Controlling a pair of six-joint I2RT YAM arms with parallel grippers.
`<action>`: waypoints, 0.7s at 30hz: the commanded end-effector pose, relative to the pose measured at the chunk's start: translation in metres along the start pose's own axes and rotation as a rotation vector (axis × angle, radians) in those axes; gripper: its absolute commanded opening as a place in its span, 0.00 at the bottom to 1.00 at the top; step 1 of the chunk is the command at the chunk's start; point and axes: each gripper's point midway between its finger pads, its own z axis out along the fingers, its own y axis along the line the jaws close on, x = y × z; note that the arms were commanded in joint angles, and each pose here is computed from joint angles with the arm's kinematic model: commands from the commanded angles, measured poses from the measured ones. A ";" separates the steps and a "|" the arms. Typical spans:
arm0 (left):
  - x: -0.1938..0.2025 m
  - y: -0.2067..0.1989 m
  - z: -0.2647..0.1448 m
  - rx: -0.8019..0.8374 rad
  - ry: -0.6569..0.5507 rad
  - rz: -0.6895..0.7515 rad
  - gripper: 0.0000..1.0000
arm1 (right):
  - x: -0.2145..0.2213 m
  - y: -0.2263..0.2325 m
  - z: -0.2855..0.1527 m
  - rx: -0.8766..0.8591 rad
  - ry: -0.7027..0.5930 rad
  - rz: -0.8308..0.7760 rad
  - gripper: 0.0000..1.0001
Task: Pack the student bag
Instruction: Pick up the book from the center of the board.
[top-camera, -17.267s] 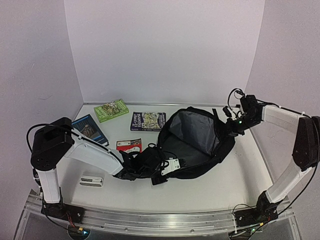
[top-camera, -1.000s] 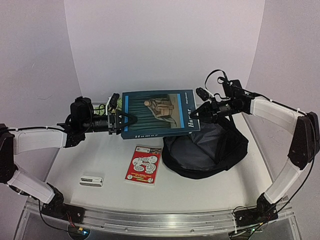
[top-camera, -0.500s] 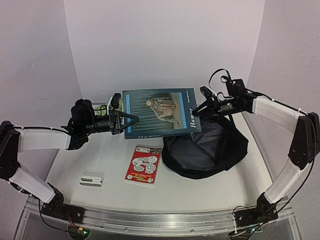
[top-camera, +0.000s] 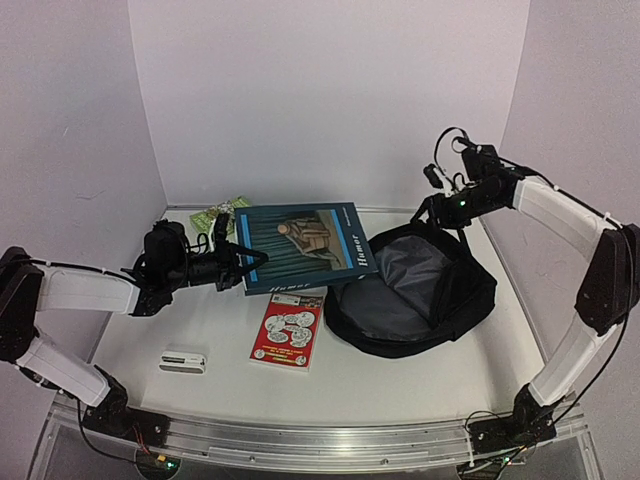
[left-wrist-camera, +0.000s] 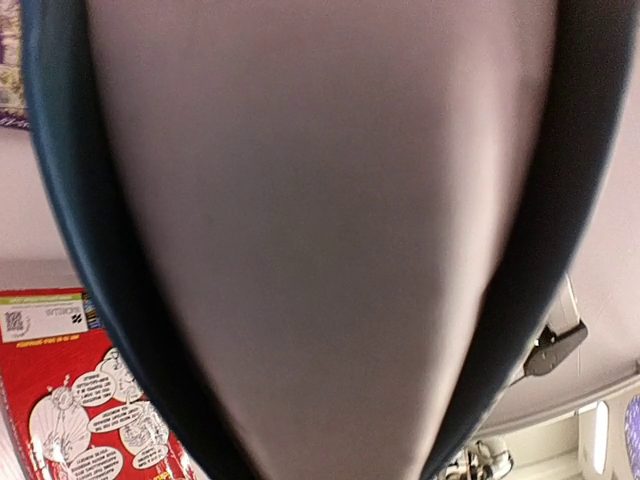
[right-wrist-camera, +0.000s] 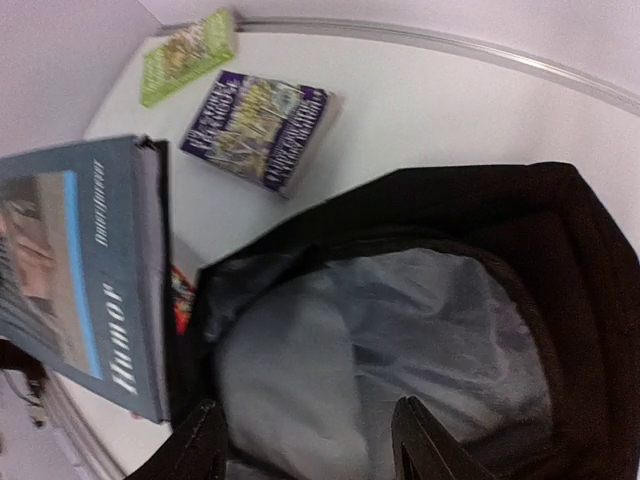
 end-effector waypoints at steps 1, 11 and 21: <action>-0.017 -0.019 -0.015 0.043 -0.120 0.001 0.05 | 0.042 -0.022 0.023 0.294 0.176 -0.266 0.57; -0.004 -0.007 -0.025 0.014 -0.117 -0.024 0.06 | 0.049 -0.060 0.048 0.450 0.265 -0.303 0.80; -0.001 -0.003 -0.027 -0.007 -0.125 -0.026 0.07 | 0.082 -0.032 0.067 0.322 0.327 -0.310 0.59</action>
